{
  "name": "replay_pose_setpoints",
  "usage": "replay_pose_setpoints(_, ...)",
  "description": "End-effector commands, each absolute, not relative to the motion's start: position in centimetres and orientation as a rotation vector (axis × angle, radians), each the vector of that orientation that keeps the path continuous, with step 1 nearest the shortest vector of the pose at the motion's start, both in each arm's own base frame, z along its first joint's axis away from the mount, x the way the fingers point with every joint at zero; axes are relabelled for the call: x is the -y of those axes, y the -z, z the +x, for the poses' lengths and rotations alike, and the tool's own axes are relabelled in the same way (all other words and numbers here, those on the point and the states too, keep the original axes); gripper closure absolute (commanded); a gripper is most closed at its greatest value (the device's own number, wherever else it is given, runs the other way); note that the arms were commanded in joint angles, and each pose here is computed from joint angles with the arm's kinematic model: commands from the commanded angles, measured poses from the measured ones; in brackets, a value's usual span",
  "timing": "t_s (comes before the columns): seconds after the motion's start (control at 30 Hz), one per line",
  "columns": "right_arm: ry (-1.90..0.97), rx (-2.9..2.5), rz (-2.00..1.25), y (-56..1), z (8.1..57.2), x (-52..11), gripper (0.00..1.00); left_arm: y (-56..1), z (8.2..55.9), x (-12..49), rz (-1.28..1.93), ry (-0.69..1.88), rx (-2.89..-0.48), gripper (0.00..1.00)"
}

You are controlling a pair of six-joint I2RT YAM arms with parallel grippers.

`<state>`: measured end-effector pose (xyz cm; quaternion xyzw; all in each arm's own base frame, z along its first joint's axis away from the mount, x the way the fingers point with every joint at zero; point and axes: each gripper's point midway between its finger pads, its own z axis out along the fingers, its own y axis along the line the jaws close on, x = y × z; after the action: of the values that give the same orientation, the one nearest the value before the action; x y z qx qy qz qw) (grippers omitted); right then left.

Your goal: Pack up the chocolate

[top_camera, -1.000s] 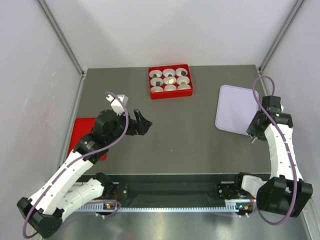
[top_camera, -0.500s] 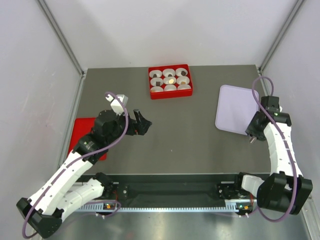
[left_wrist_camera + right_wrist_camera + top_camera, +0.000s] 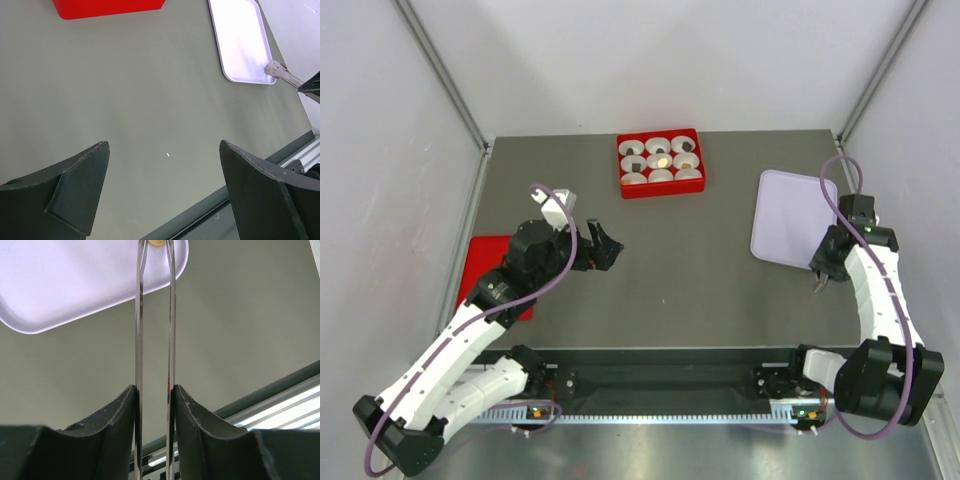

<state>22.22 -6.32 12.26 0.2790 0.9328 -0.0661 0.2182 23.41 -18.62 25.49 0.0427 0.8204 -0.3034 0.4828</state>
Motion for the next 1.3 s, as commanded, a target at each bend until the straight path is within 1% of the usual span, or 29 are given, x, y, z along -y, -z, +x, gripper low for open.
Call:
replay_pose_setpoints(0.0,0.168,-2.536,0.756,-12.7,23.4,6.6,0.66,-28.3,23.7,18.7,0.111,0.756,-1.919,0.04)
replay_pose_setpoints(0.3,0.135,-2.495,0.715,-14.5,24.2,6.4,0.76,-28.5,24.3,18.3,0.096,0.712,-1.918,0.04)
replay_pose_setpoints(0.7,0.078,-2.402,0.644,-18.2,26.8,5.8,0.78,-29.2,25.2,17.8,0.090,0.650,-1.910,0.04)
replay_pose_setpoints(0.87,-0.003,-2.361,0.553,-20.0,29.1,3.7,0.78,-29.5,25.9,17.5,0.088,0.606,-1.910,0.04)
replay_pose_setpoints(0.97,-0.022,-2.322,0.470,-22.1,31.4,1.3,0.77,-30.2,26.2,17.3,0.084,0.591,-1.900,0.03)
replay_pose_setpoints(1.0,-0.062,-2.324,0.390,-22.7,32.1,-1.3,0.78,-30.6,26.3,17.4,0.084,0.594,-1.892,0.03)
replay_pose_setpoints(1.07,-0.112,-2.291,0.334,-24.2,34.4,-3.9,0.78,-30.8,26.5,17.6,0.086,0.596,-1.892,0.03)
replay_pose_setpoints(1.1,-0.157,-2.291,0.268,-24.5,35.1,-6.5,0.78,-31.0,26.8,17.9,0.090,0.596,-1.897,0.03)
replay_pose_setpoints(1.17,-0.199,-2.274,0.208,-25.5,37.7,-9.7,0.78,-31.0,27.2,17.9,0.085,0.584,-1.905,0.03)
replay_pose_setpoints(1.2,-0.219,-2.310,0.136,-24.3,38.7,-12.5,0.78,-31.1,27.4,18.0,0.082,0.581,-1.909,0.03)
replay_pose_setpoints(1.23,-0.251,-2.269,0.103,-25.9,39.9,-14.3,0.78,-31.1,27.7,17.9,0.069,0.571,-1.907,0.03)
replay_pose_setpoints(1.27,-0.264,-2.265,0.066,-26.1,40.5,-15.7,0.78,-31.2,27.8,17.8,0.061,0.566,-1.905,0.03)
